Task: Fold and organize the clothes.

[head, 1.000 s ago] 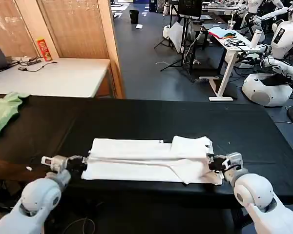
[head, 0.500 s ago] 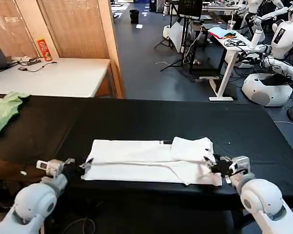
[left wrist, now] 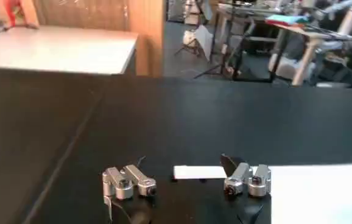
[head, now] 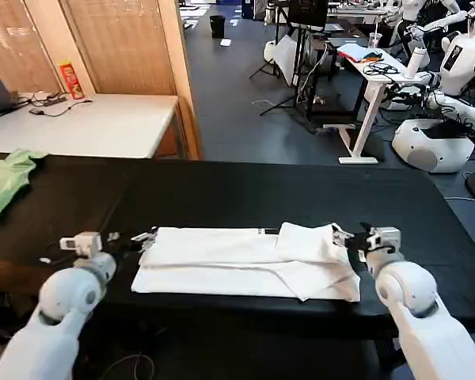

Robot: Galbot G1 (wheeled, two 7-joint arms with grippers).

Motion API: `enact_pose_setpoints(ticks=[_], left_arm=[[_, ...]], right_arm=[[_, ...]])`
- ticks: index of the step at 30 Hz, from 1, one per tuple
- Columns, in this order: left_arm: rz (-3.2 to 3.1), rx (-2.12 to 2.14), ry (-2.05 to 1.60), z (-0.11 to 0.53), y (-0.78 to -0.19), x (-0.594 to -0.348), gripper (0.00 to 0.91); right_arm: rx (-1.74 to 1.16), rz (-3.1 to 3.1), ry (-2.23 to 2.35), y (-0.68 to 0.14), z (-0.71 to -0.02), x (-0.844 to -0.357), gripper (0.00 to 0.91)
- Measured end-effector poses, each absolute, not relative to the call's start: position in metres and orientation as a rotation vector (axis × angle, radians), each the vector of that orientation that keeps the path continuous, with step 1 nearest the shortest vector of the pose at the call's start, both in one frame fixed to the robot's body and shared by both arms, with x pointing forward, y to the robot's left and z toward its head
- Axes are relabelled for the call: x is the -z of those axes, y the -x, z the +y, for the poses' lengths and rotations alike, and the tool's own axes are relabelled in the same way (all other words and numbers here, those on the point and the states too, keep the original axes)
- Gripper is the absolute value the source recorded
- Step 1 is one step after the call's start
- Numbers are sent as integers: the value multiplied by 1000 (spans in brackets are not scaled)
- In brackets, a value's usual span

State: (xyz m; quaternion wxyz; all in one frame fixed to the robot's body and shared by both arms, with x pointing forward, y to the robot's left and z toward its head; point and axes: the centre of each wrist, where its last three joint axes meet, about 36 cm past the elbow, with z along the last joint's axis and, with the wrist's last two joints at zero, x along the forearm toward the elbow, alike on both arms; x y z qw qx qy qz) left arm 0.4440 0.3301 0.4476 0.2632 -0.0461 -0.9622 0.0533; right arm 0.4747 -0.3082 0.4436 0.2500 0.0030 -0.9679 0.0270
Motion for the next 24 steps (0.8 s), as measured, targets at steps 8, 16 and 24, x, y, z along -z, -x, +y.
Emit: enact_pose_setpoints(ticks=[8,16,24], left_arm=[[-2548,-221,111,331,-458,-427,478],[-2554,-241,91,331,-461,-418,49],[-2649,-62,114,319,-460,-411,10]], right_arm=[[-52,-2603,17,-489,-303,-424,614],[-55,-2599,26,-487,-300,-417,78],[-71,-2669,103,-479,-291,-410,49]])
